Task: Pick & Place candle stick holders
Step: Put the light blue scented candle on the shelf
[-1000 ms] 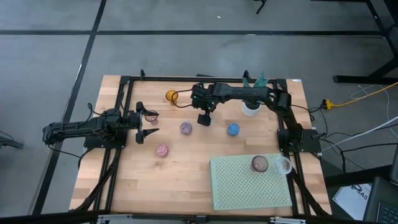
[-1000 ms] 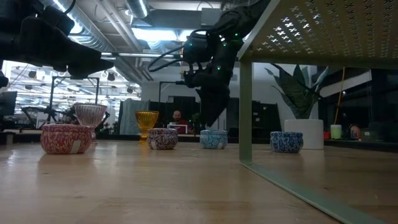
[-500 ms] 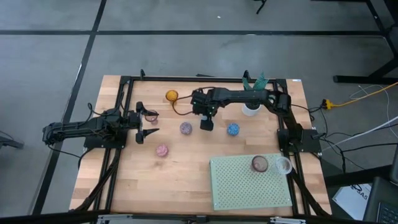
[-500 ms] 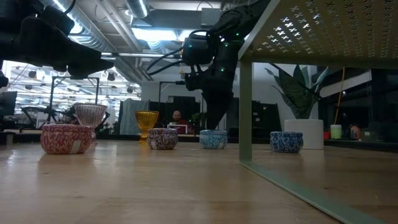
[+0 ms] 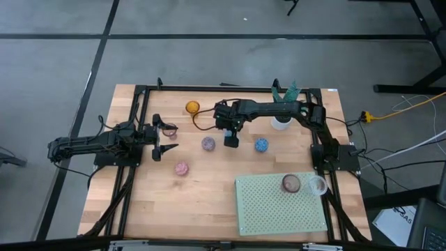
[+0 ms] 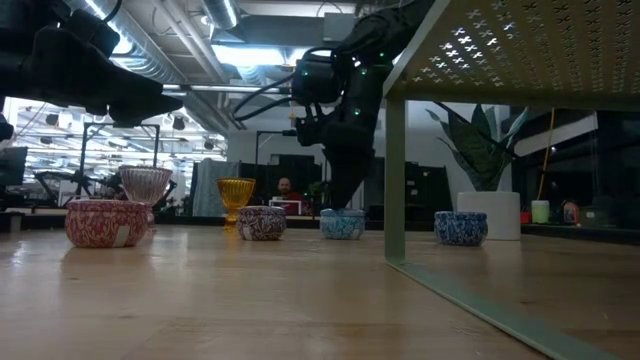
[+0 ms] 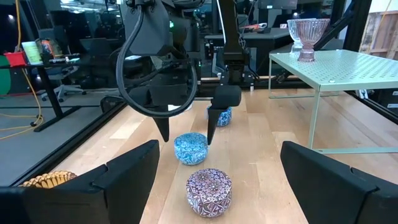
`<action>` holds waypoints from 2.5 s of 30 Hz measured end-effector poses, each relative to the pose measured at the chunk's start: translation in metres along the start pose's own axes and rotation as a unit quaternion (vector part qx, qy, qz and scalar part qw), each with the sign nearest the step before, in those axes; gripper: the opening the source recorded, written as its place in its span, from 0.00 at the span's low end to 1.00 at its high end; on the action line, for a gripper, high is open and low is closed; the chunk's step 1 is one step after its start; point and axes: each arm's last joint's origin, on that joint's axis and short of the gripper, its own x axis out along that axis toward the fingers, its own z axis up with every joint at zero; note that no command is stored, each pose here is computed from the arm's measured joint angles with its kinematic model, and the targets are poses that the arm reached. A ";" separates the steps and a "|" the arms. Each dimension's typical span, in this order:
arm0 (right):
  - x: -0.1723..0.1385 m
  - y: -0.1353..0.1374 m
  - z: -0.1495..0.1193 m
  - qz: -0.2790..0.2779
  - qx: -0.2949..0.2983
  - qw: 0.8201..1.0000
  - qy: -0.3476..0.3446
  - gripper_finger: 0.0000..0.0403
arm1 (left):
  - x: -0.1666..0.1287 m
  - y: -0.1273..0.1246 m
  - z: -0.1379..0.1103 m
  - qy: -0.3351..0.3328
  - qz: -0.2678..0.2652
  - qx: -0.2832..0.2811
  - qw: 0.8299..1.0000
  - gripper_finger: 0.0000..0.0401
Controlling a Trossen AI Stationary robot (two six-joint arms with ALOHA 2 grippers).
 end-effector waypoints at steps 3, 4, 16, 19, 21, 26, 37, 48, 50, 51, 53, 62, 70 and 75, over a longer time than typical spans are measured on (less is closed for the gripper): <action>0.000 0.001 0.000 -0.009 -0.007 1.000 0.001 0.98 | 0.000 0.000 0.000 0.000 0.000 0.000 1.000 0.83; 0.000 0.002 0.000 -0.010 -0.007 1.000 0.001 0.98 | 0.000 0.000 0.000 0.000 0.000 0.000 1.000 0.83; 0.017 0.012 -0.007 -0.061 -0.022 0.998 0.003 0.97 | 0.000 0.000 0.000 0.000 0.000 0.000 1.000 0.83; 0.017 0.011 -0.007 -0.063 -0.020 0.998 0.001 0.96 | 0.000 0.000 0.000 0.000 0.000 0.000 1.000 0.83; 0.017 0.011 -0.007 -0.064 -0.019 0.998 0.001 0.93 | 0.000 0.000 0.000 0.000 0.000 0.000 1.000 0.83; 0.017 0.013 -0.007 -0.063 -0.021 0.998 0.000 0.77 | 0.000 0.000 0.000 0.000 0.000 0.000 1.000 0.83; -0.016 0.016 0.003 -0.045 -0.025 0.999 -0.014 0.71 | 0.000 0.000 0.000 0.000 0.000 0.000 1.000 0.83; -0.111 0.027 0.017 -0.039 -0.046 0.998 -0.035 0.71 | 0.000 0.000 0.000 0.000 0.000 0.000 1.000 0.83; -0.128 0.037 0.018 -0.033 -0.076 0.996 -0.036 0.71 | 0.000 0.000 0.000 0.000 0.000 0.000 1.000 0.83; -0.135 0.042 0.017 -0.029 -0.094 0.995 -0.033 0.71 | 0.000 0.000 0.000 0.000 0.000 0.000 1.000 0.83; -0.147 0.052 0.016 -0.024 -0.130 0.991 -0.033 0.71 | 0.000 0.000 0.000 0.000 0.000 0.000 1.000 0.83; -0.174 0.095 0.003 0.003 -0.270 0.963 -0.001 0.71 | 0.000 0.000 0.000 0.000 0.000 0.000 1.000 0.83; -0.188 0.158 -0.015 0.021 -0.359 0.933 -0.008 0.71 | 0.000 0.000 0.000 0.000 0.000 0.000 1.000 0.83; -0.199 0.209 -0.037 0.038 -0.421 0.906 -0.018 0.71 | 0.000 0.000 0.000 0.000 0.000 0.000 1.000 0.83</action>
